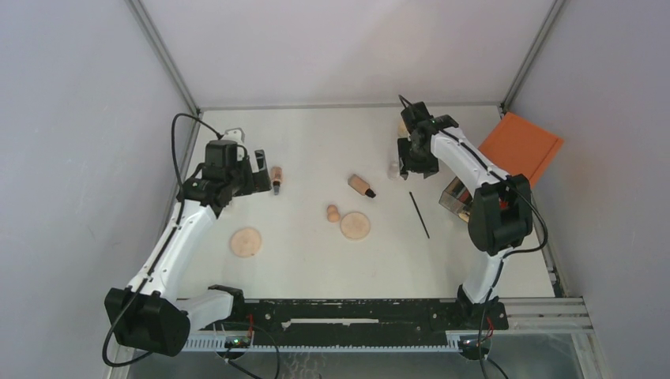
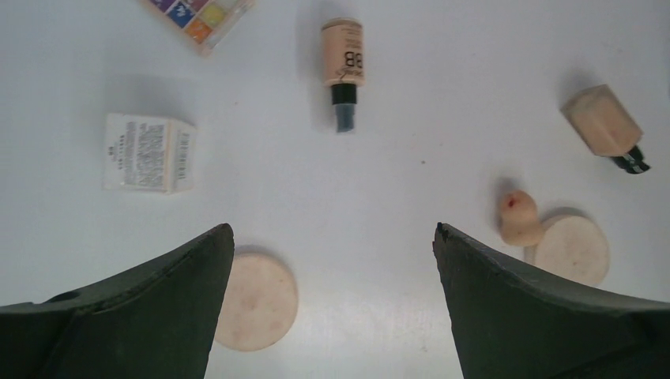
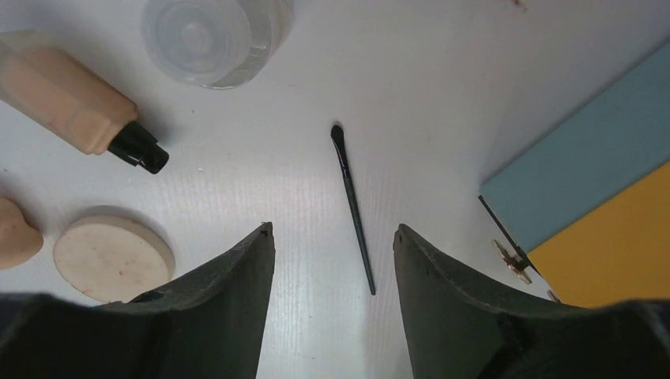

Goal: Organize the makeup
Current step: Pick up the makeup brush from the center of the board, then place the makeup brush in the drawer.

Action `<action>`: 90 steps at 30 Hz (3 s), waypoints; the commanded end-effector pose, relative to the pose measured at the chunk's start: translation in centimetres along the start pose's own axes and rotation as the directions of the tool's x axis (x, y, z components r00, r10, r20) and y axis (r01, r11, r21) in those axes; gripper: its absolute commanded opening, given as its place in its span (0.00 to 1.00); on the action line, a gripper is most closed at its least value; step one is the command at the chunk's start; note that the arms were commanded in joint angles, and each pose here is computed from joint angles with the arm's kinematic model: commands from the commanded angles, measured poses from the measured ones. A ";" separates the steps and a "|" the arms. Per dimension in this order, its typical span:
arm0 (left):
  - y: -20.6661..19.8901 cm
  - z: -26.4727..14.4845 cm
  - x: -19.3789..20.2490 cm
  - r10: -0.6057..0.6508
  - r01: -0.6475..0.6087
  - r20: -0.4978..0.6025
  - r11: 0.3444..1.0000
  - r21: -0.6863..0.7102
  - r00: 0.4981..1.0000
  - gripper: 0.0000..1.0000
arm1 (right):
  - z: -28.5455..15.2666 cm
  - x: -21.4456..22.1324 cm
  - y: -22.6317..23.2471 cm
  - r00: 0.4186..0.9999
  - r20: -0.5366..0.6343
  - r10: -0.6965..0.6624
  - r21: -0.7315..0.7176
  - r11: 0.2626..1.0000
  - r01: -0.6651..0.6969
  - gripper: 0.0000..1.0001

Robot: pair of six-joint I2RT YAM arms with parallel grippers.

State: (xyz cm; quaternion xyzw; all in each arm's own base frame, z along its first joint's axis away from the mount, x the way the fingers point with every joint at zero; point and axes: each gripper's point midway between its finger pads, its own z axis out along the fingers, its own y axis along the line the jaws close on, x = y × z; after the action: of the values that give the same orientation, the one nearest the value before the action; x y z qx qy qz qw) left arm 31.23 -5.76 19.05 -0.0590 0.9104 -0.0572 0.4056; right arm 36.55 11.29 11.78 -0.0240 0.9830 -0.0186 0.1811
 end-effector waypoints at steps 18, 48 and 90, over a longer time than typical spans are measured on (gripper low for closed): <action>2.8 -1.2 -2.6 0.033 -0.028 0.094 0.998 -0.057 0.995 1.00 | 4.7 4.0 -1.1 0.956 -0.290 -0.040 -0.017 0.999 0.037 0.57; 0.0 -3.5 -4.4 -0.045 0.033 0.148 0.996 0.088 0.988 1.00 | 1.2 2.7 1.9 0.994 -0.112 -0.015 -0.126 0.992 0.000 0.00; -4.9 -4.9 -4.5 -0.131 0.081 0.120 0.931 0.355 0.984 1.00 | -18.6 9.2 -8.8 0.414 -0.134 0.900 -0.419 0.327 -0.847 0.00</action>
State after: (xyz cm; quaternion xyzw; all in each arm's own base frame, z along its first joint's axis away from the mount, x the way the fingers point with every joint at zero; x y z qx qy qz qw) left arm 30.67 -9.58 22.82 -0.0493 0.8774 -0.2240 0.4213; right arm 21.06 0.95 24.68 0.4295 0.8447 0.2208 0.2309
